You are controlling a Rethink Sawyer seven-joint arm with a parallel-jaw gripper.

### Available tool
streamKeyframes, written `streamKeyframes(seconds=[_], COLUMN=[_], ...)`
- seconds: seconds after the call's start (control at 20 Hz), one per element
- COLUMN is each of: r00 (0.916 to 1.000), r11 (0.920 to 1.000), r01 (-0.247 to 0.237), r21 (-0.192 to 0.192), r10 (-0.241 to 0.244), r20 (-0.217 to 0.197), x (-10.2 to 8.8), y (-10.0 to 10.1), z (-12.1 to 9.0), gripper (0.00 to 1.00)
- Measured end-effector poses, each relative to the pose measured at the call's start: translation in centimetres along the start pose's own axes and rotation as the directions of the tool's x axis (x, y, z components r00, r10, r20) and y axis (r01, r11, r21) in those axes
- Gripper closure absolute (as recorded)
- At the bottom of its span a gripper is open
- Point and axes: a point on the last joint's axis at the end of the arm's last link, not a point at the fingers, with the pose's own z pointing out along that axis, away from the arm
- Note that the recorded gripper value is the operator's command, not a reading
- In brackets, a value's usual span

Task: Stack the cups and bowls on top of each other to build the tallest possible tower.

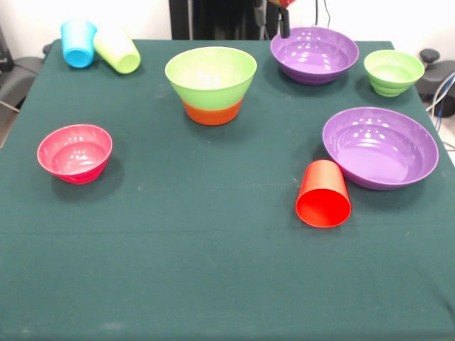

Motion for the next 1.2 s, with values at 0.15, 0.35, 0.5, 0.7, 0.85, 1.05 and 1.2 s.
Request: streamKeyframes(seconds=[0.15,0.35,0.5,0.7,0.85,1.05,1.2], r00=[0.9999,0.9997,0.9994,0.9997,1.0000,0.9994,0.9987], r11=[1.0000,1.0000,0.9999,0.9999,0.9998,0.9991,0.9983], r01=[-0.005,0.001,0.010,0.007,-0.005,-0.024,-0.031], r21=[-0.006,-0.008,-0.004,0.008,0.019,0.036,0.049], r10=[0.005,-0.001,-0.010,-0.007,0.005,0.024,0.033], r20=[0.012,0.025,0.033,0.024,0.005,-0.026,-0.039], x=[-0.5,-0.9,-1.6,-3.0,-4.3,-5.9,-7.0], y=[-0.1,0.0,-0.3,-1.4,-2.5,-4.2,-5.4], z=[-0.7,-1.0,-1.2,-1.8,-2.4,-3.3,-3.9], gripper=[0.00,0.00,0.00,0.00,0.00,0.00,0.00])
